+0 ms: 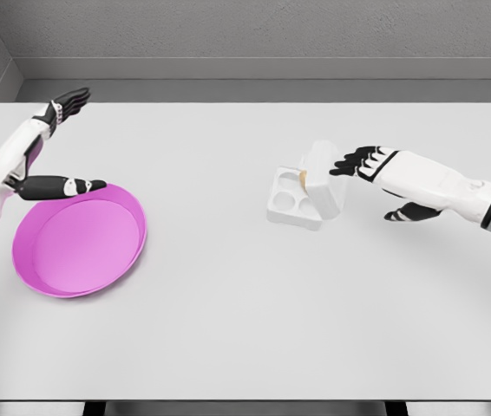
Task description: Pack egg into the box and close the box lid
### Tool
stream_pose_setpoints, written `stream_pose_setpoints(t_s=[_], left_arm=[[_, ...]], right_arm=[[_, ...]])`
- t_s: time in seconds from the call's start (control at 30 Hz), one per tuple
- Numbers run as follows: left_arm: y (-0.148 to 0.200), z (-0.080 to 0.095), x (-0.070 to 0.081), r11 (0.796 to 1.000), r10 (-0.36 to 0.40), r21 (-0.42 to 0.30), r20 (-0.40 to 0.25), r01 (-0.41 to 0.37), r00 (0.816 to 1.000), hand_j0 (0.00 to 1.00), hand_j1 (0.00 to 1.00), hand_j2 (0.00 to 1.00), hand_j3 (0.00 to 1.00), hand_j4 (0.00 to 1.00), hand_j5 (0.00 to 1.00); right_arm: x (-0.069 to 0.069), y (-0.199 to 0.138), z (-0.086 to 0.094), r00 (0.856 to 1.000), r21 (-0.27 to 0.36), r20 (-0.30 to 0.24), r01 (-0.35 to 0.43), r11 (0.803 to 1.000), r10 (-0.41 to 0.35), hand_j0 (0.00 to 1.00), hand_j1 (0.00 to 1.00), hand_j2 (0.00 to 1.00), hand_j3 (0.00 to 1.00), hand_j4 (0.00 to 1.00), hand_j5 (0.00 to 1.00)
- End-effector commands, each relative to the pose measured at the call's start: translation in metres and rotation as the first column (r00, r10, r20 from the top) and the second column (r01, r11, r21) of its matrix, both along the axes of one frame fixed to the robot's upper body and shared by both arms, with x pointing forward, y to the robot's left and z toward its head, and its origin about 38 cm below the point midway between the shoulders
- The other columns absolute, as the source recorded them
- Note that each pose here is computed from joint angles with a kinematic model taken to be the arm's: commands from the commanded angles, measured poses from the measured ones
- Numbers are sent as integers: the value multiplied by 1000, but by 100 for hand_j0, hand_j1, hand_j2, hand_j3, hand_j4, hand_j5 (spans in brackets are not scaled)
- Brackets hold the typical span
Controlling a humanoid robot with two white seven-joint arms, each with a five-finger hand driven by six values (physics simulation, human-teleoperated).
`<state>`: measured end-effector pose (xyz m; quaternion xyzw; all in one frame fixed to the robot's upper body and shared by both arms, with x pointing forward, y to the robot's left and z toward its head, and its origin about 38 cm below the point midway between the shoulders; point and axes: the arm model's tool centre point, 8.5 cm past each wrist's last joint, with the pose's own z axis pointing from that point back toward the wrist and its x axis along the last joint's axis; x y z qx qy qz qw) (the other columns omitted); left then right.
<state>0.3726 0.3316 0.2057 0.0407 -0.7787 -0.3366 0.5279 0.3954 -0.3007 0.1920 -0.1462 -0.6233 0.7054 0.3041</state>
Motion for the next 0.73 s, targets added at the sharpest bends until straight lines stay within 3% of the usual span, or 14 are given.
stream_pose_setpoints(t_s=[0.0,0.07,0.27,0.37,0.53,0.7], left_arm=[[-1,0,1,1000,-6,-4,-3,6,1000,100,100,100,100,100,100],[0,-2,2,1000,-1,0,-8,1,1000,100,100,100,100,100,100],[-1,-3,2,1000,-1,-2,-9,1,1000,100,100,100,100,100,100],[-1,-3,2,1000,-2,-3,-9,2,1000,100,100,100,100,100,100],[-1,-3,2,1000,-2,-1,-8,2,1000,100,100,100,100,100,100],[0,-3,1,1000,0,-3,-10,0,1000,100,100,100,100,100,100]], right_arm=[[-4,26,-3,999,51,2,-52,997,52,100,100,100,100,100,100],[-9,40,0,996,59,15,-92,994,92,100,100,100,100,100,100],[-8,25,7,997,30,21,-69,997,68,100,100,100,100,100,100],[-5,-20,29,997,-10,69,33,999,-32,100,100,100,100,100,100],[-3,-61,31,993,-90,45,114,989,-111,100,100,100,100,100,100],[-3,-67,31,992,-104,43,125,987,-121,100,100,100,100,100,100]])
